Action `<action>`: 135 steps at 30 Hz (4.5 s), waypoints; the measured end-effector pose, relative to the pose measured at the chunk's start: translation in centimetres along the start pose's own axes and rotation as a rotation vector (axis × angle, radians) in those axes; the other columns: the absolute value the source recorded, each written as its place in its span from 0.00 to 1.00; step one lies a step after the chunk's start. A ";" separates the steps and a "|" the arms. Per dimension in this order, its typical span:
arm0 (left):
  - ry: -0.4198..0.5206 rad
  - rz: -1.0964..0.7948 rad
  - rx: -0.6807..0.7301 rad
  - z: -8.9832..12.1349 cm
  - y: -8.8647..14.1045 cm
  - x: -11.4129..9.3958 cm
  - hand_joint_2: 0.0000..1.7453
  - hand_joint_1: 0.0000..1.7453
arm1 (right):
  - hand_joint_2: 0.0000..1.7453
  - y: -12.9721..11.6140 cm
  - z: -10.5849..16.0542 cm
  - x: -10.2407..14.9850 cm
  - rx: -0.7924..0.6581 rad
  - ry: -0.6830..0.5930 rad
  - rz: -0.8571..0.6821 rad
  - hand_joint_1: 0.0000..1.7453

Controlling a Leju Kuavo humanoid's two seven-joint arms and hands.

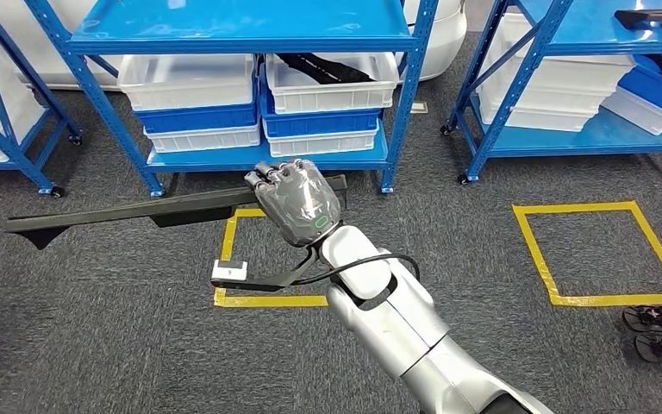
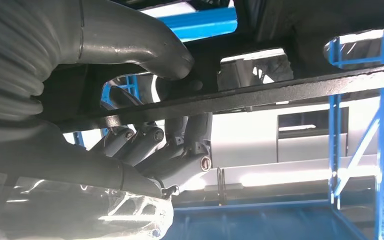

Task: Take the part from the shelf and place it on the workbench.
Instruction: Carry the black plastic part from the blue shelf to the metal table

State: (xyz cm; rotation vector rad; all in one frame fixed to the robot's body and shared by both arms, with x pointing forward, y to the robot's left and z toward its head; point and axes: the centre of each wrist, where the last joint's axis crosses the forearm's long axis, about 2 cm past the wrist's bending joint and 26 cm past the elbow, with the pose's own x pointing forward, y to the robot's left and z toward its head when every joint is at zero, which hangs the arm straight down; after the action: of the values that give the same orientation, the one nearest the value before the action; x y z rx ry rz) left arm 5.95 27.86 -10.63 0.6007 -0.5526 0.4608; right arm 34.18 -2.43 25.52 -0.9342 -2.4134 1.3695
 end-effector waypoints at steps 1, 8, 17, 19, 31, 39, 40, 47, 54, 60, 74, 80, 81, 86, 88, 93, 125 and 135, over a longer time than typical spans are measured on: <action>0.000 0.000 0.002 -0.1 0.1 0.0 1.00 0.00 | 1.00 0.1 0.0 0.0 0.003 0.000 0.000 0.94; -0.004 -0.001 0.000 -0.3 0.1 0.4 1.00 0.00 | 1.00 0.1 -0.4 0.4 0.001 -0.001 -0.007 0.94; 0.007 0.000 0.014 -0.3 0.2 0.3 1.00 0.00 | 1.00 0.4 -0.3 0.0 0.008 0.004 -0.008 0.94; 0.013 -0.001 0.022 -0.2 0.1 0.3 1.00 0.00 | 1.00 0.2 -0.6 0.1 -0.003 -0.002 -0.010 0.94; 0.033 0.002 0.041 0.1 0.1 -0.1 1.00 0.00 | 1.00 0.8 -0.7 -0.2 -0.002 -0.012 -0.012 0.94; 0.021 0.001 0.030 0.0 -0.1 0.2 1.00 0.00 | 1.00 1.0 -0.7 -0.2 0.006 -0.004 -0.013 0.94; 0.020 0.001 0.028 0.0 -0.1 0.2 1.00 0.00 | 1.00 1.0 -0.6 -0.3 0.008 -0.001 -0.012 0.94; 0.017 -0.002 0.025 -0.1 -0.2 0.4 1.00 0.00 | 1.00 1.1 -0.5 -0.7 0.017 0.006 -0.003 0.94; 0.020 -0.003 0.023 -0.1 -0.2 0.5 1.00 0.00 | 1.00 0.7 -1.1 -0.6 -0.014 0.018 -0.010 0.94; 0.028 -0.014 0.030 0.0 0.0 0.1 1.00 0.00 | 1.00 0.9 -0.8 -1.1 -0.005 0.042 -0.014 0.94; -0.024 -0.043 0.010 0.0 -0.2 0.3 1.00 0.00 | 1.00 1.3 0.4 -2.8 -0.002 0.091 0.013 0.94; -0.015 -0.047 0.000 0.3 -0.5 0.1 1.00 0.00 | 1.00 1.9 1.4 -3.2 0.026 0.096 0.034 0.94; -0.015 -0.047 -0.001 0.3 -0.5 0.2 1.00 0.00 | 1.00 1.8 1.4 -3.2 0.025 0.098 0.037 0.94; -0.015 -0.047 -0.004 0.4 -0.6 0.1 1.00 0.00 | 1.00 1.7 1.5 -3.4 0.038 0.103 0.043 0.94; -0.017 -0.047 -0.003 0.3 -0.6 0.2 1.00 0.00 | 1.00 1.7 1.4 -3.4 0.051 0.102 0.044 0.94; -0.018 -0.047 -0.003 0.4 -0.6 0.1 1.00 0.00 | 1.00 1.7 1.5 -3.4 0.056 0.103 0.044 0.94; -0.011 -0.061 0.015 0.3 -0.7 0.4 1.00 0.00 | 1.00 1.3 2.1 -4.2 0.010 0.158 0.004 0.94; -0.015 -0.062 0.063 -0.5 0.2 0.8 1.00 0.00 | 1.00 0.7 1.4 -4.9 -0.007 0.155 0.026 0.94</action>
State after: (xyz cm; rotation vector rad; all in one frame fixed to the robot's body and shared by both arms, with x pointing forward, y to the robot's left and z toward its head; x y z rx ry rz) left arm 6.59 28.54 -10.43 0.6802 -0.5341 0.4169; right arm 37.59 -6.14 24.82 -1.0367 -2.3003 1.2485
